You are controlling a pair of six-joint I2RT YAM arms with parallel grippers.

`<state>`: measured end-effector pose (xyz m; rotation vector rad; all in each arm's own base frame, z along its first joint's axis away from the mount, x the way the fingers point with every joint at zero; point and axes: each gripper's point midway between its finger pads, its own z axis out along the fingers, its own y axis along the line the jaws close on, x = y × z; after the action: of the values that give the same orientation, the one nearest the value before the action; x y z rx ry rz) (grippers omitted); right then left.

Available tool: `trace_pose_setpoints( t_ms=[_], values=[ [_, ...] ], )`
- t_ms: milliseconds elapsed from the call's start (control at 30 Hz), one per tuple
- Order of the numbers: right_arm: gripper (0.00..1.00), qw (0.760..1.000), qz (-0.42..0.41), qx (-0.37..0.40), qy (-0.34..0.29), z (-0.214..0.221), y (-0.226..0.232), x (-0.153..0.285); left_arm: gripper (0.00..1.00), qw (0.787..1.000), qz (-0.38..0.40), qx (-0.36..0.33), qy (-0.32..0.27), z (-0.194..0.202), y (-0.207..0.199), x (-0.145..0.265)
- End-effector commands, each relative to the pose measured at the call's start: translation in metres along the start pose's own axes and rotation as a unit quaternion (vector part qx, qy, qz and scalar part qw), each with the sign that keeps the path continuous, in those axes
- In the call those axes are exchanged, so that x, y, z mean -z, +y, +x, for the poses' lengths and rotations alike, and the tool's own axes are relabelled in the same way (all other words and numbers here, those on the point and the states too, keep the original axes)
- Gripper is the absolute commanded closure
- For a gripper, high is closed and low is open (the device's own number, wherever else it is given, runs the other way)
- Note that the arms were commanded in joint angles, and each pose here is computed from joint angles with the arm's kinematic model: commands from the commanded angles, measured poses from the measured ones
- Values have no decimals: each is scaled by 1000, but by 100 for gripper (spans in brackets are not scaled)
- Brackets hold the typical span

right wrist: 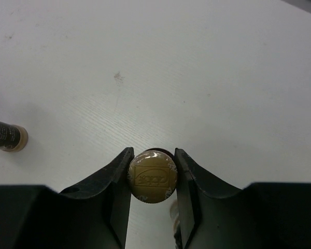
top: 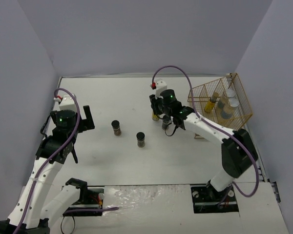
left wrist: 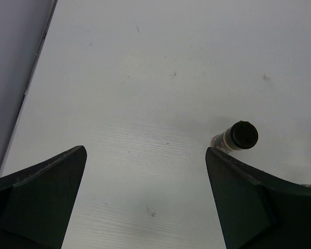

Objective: Organize the condiment bottles

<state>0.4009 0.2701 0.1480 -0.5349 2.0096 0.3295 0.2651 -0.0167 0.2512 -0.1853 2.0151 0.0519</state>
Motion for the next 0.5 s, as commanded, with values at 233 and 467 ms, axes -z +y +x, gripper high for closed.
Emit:
trace_pose_setpoints(
  t_ms=[233, 467],
  values=[
    [100, 920, 304, -147, -199, -144, -145, 185, 3, 999, 9, 8, -36, -21, -5, 1],
    [100, 867, 410, -199, -200, -105, -202, 237, 3, 999, 13, 7, -32, -20, -7, -1]
  ],
)
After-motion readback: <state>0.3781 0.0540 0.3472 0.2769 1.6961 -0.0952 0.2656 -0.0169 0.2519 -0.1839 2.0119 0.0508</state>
